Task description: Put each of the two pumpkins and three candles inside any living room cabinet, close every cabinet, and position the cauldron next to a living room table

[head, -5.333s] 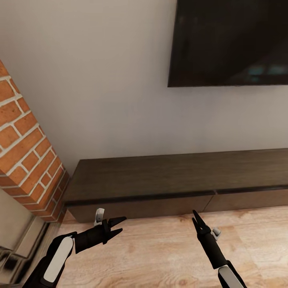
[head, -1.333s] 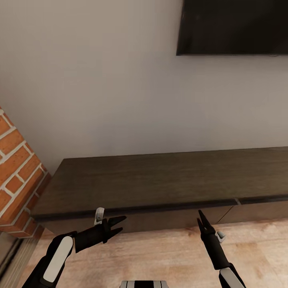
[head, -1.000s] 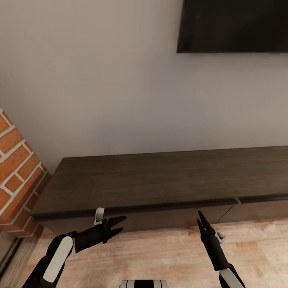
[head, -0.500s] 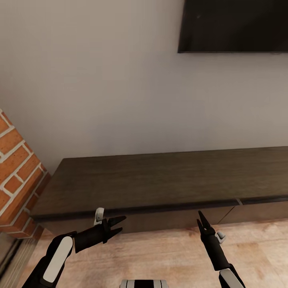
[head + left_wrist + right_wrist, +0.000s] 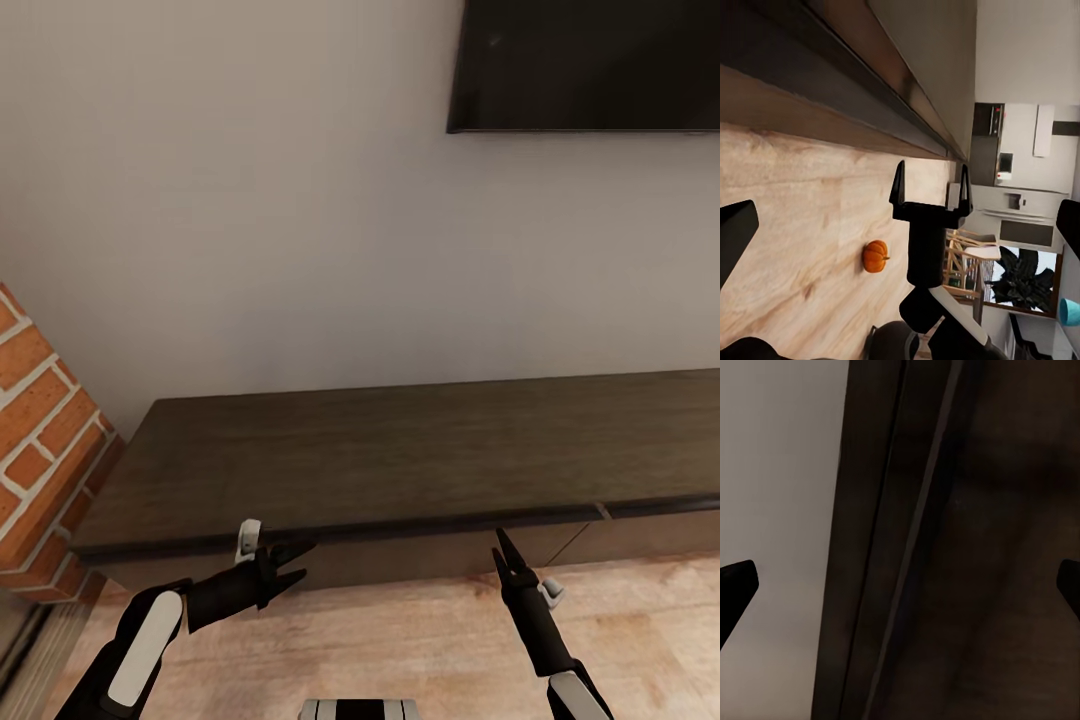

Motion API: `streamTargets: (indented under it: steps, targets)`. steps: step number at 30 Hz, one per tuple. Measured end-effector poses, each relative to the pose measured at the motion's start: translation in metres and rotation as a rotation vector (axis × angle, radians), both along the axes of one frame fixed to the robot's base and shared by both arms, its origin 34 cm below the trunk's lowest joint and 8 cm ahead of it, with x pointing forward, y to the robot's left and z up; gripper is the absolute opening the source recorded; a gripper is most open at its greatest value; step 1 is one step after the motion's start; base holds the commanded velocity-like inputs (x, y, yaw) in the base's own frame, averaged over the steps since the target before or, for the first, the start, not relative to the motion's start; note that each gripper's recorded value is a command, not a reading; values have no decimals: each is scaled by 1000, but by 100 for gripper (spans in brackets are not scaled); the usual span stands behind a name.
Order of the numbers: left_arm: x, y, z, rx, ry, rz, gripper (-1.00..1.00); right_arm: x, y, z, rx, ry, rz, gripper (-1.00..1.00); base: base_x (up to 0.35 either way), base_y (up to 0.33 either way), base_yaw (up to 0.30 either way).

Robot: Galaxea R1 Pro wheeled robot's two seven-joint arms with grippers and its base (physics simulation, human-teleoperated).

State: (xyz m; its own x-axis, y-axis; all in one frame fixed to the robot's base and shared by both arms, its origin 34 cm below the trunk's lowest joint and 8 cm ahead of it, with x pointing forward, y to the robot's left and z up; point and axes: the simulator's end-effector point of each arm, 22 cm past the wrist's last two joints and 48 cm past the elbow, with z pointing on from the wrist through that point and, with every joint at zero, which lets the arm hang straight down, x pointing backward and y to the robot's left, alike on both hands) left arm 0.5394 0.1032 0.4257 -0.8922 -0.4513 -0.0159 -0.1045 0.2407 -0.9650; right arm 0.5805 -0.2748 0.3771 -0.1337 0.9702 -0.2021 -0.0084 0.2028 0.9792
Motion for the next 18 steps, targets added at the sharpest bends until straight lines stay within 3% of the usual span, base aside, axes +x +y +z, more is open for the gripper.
streamTargets:
  steps: [18]
  targets:
    - [0,0,0,0,0,0,100,0,1,0,8,3,6,100,37,0,0]
